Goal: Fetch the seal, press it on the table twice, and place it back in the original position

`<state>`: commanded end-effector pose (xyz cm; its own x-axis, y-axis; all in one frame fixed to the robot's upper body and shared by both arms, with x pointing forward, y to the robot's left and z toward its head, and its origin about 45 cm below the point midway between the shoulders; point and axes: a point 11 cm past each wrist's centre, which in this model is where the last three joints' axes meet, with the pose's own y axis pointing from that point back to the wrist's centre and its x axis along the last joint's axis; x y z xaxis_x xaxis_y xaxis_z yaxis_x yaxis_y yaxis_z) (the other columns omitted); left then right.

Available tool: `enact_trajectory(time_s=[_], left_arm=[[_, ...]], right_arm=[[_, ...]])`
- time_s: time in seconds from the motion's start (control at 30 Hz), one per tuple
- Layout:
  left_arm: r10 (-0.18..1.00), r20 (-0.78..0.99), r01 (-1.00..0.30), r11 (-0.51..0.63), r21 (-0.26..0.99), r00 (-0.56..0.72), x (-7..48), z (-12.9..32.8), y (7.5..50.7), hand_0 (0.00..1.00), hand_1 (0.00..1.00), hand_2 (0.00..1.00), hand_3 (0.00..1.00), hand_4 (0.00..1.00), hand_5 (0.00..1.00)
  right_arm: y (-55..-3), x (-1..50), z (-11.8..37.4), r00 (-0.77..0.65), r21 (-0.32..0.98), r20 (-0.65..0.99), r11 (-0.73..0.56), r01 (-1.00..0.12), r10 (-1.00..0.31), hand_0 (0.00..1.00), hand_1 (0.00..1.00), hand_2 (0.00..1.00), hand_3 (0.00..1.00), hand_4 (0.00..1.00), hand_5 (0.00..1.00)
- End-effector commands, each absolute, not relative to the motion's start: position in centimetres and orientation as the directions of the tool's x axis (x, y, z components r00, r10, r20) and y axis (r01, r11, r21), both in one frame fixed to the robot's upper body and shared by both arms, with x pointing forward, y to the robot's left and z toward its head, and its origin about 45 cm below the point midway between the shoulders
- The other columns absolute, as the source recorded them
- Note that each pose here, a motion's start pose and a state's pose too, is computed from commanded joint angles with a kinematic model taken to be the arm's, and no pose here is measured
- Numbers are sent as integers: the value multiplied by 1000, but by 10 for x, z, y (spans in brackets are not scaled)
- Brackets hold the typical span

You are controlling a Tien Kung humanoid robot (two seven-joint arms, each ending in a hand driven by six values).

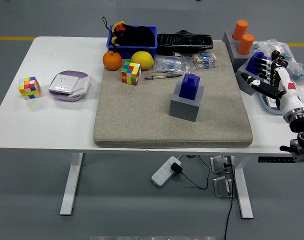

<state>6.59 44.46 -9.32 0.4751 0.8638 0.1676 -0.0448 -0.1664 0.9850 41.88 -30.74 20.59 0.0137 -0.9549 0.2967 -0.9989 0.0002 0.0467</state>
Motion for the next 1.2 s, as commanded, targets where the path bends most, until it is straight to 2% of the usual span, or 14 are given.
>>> enact_trajectory(time_s=[0.03,0.07,0.23,0.27,0.63,1.2], left_arm=[[864,168,-44,-167,985,475,66,-93,445,823,789,756,812,717,362],[864,167,-44,-167,985,475,65,-93,445,823,789,755,811,717,364],[863,168,-45,-167,985,476,66,-93,445,823,789,755,811,717,364],[863,168,-46,-166,985,476,66,-93,445,823,789,755,811,717,364],[862,165,-46,-163,986,480,67,-93,443,823,789,754,813,716,363],[857,163,-46,-162,986,489,68,-93,444,823,789,755,812,720,362]], right_arm=[[-304,420,205,23,50,300,-8,-999,-954,886,818,801,807,929,288],[-303,420,205,27,52,302,-12,-999,-953,887,821,810,819,981,147],[-283,425,199,85,79,332,-62,-995,-940,887,821,810,819,981,147],[-281,425,198,91,82,335,-68,-994,-938,889,835,833,855,998,78],[-242,430,189,189,117,361,-157,-981,-913,888,845,843,870,998,51],[-220,440,178,227,138,384,-187,-973,-895,865,830,836,870,998,9]])
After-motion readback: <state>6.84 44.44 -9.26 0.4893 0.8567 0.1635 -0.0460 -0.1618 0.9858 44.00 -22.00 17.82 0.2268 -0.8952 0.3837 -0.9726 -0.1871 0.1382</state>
